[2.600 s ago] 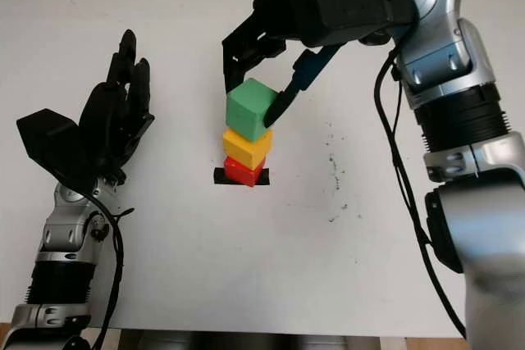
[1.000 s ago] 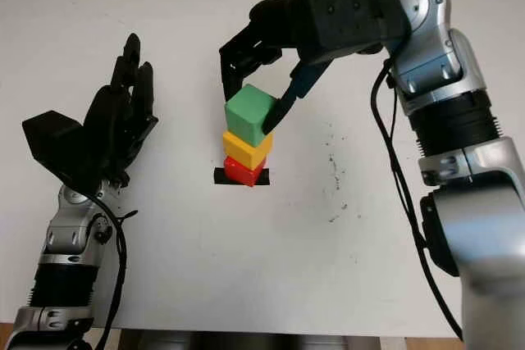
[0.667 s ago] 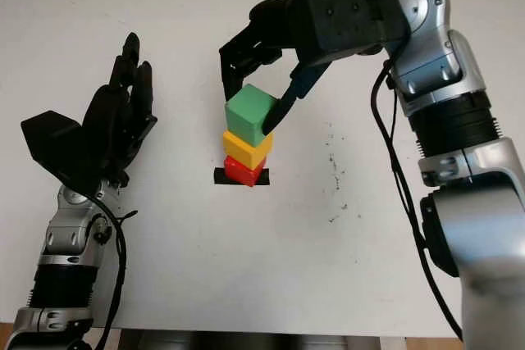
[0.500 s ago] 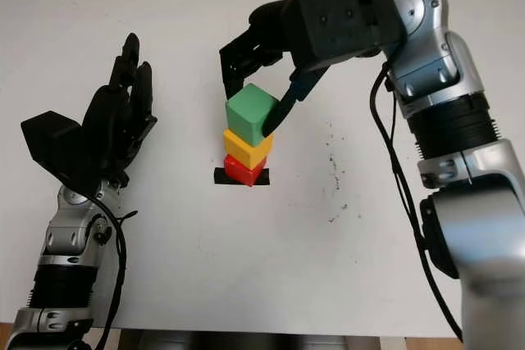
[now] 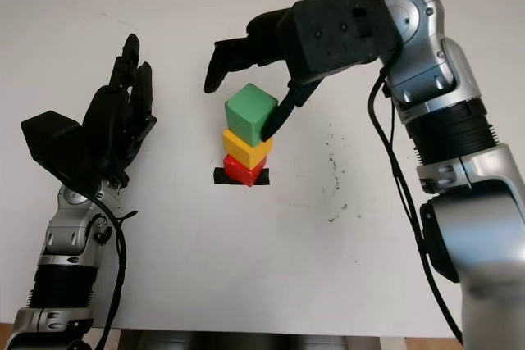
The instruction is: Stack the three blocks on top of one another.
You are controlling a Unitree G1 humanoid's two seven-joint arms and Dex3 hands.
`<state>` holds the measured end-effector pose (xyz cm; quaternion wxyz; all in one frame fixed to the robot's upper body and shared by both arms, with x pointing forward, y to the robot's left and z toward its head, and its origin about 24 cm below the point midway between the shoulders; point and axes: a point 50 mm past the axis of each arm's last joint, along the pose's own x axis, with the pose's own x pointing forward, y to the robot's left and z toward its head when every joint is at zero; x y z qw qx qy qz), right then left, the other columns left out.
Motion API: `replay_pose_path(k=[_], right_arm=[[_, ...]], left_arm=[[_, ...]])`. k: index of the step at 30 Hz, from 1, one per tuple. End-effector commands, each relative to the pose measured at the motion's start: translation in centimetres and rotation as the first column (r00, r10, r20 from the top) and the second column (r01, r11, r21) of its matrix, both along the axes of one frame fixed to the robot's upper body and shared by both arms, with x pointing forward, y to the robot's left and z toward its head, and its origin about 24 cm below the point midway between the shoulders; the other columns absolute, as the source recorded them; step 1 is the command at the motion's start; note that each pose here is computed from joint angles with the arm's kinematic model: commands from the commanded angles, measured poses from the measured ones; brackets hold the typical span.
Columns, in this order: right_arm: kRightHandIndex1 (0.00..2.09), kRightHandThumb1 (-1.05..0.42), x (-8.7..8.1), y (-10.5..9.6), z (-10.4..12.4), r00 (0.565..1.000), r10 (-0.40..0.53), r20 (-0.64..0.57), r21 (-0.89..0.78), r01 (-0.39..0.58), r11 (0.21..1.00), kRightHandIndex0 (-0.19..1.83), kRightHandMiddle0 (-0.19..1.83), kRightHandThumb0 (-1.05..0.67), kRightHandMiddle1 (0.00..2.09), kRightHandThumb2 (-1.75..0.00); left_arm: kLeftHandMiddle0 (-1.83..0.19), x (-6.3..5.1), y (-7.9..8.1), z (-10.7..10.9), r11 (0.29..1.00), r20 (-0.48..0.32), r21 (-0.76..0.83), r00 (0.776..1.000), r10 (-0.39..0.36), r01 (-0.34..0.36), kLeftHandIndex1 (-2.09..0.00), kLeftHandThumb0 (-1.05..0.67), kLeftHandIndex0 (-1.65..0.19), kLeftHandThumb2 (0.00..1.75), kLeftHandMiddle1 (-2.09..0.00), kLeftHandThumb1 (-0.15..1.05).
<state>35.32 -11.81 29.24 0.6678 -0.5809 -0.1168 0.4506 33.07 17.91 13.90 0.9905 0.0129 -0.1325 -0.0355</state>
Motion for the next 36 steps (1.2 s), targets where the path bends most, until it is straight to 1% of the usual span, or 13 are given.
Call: replay_pose_path(k=[1,4,6,10,11,14,16,18,22,25,27,33,36], right_arm=[[0.01,-0.84,-0.6,-0.3,1.0,1.000,-0.003,0.022,0.004,0.003,1.000,-0.06,-0.15,-0.71,0.44,-0.05],[0.02,-0.85,-0.8,-0.9,1.7,1.000,-0.017,0.020,0.023,0.016,1.000,-0.15,-0.18,-0.77,0.24,-0.06],[0.03,-0.90,-0.9,-1.7,2.0,0.998,-0.048,0.036,0.061,0.046,0.997,-0.18,-0.19,-0.87,0.10,-0.07],[0.03,-1.01,-1.3,-4.1,1.9,0.980,-0.197,-0.004,0.229,0.193,0.954,-0.19,-0.18,-0.94,0.04,-0.12],[0.02,-1.03,-1.4,-4.9,1.7,0.973,-0.230,-0.030,0.308,0.228,0.924,-0.19,-0.17,-0.94,0.04,-0.13],[0.02,-1.05,-2.2,-6.9,0.8,0.947,-0.320,0.001,0.468,0.282,0.837,-0.17,-0.16,-0.92,0.05,-0.45],[0.03,-1.05,-2.7,-7.9,0.1,0.940,-0.342,-0.012,0.570,0.287,0.770,-0.16,-0.15,-0.87,0.05,-0.59],[0.01,-1.05,-3.0,-9.0,-0.8,0.930,-0.358,-0.079,0.651,0.321,0.688,-0.18,-0.18,-0.83,0.03,-0.65],[0.00,-1.05,-3.3,-10.6,-3.6,0.904,-0.385,-0.186,0.740,0.387,0.550,-0.19,-0.19,-0.80,0.00,-0.65],[0.00,-1.05,-3.5,-11.0,-6.1,0.870,-0.421,-0.256,0.773,0.446,0.451,-0.19,-0.19,-0.79,0.00,-0.65],[0.00,-1.05,-3.7,-10.9,-7.3,0.852,-0.438,-0.287,0.779,0.473,0.412,-0.19,-0.19,-0.79,0.00,-0.67],[0.00,-1.05,-4.1,-9.6,-11.9,0.764,-0.509,-0.397,0.811,0.551,0.195,-0.19,-0.19,-0.78,0.00,-0.68],[0.00,-1.05,-4.2,-8.7,-13.6,0.728,-0.514,-0.453,0.804,0.583,0.116,-0.19,-0.19,-0.77,0.00,-0.71]], left_arm=[[0.13,0.1,-0.1,0.3,1.000,0.013,0.000,1.000,0.001,-0.001,-0.06,-0.73,0.13,0.64,-0.06,1.05],[0.13,0.1,-0.2,0.3,1.000,0.015,0.001,1.000,-0.002,0.002,-0.06,-0.74,0.14,0.64,-0.06,1.05],[0.13,0.1,-0.2,0.3,1.000,0.016,0.002,1.000,-0.003,0.003,-0.05,-0.73,0.15,0.65,-0.05,1.05],[0.15,0.0,0.1,0.2,1.000,0.013,0.000,1.000,-0.006,0.006,-0.04,-0.74,0.16,0.65,-0.05,1.05],[0.15,0.0,0.2,0.2,1.000,0.013,0.000,1.000,-0.007,0.007,-0.04,-0.74,0.17,0.65,-0.05,1.05],[0.15,0.0,0.6,0.1,1.000,0.014,-0.003,1.000,-0.008,0.008,-0.05,-0.75,0.16,0.64,-0.05,1.05],[0.15,0.1,0.8,0.1,1.000,0.013,-0.004,1.000,-0.011,0.011,-0.05,-0.75,0.16,0.63,-0.05,1.05],[0.15,0.1,0.9,0.1,1.000,0.013,-0.002,1.000,-0.010,0.010,-0.05,-0.75,0.16,0.63,-0.05,1.05],[0.15,0.2,1.1,0.1,1.000,0.014,0.001,1.000,-0.011,0.011,-0.05,-0.76,0.16,0.62,-0.05,1.05],[0.15,0.3,1.0,0.0,1.000,0.010,0.001,1.000,-0.013,0.013,-0.05,-0.75,0.16,0.64,-0.05,1.05],[0.15,0.3,1.0,0.0,1.000,0.007,-0.004,1.000,-0.015,0.015,-0.05,-0.74,0.16,0.64,-0.05,1.05],[0.16,0.4,1.1,-0.1,1.000,0.012,0.017,1.000,-0.018,0.018,-0.05,-0.74,0.17,0.67,-0.05,1.05],[0.17,0.4,1.2,-0.1,1.000,0.011,0.006,1.000,-0.022,0.022,-0.05,-0.73,0.17,0.66,-0.05,1.05]])
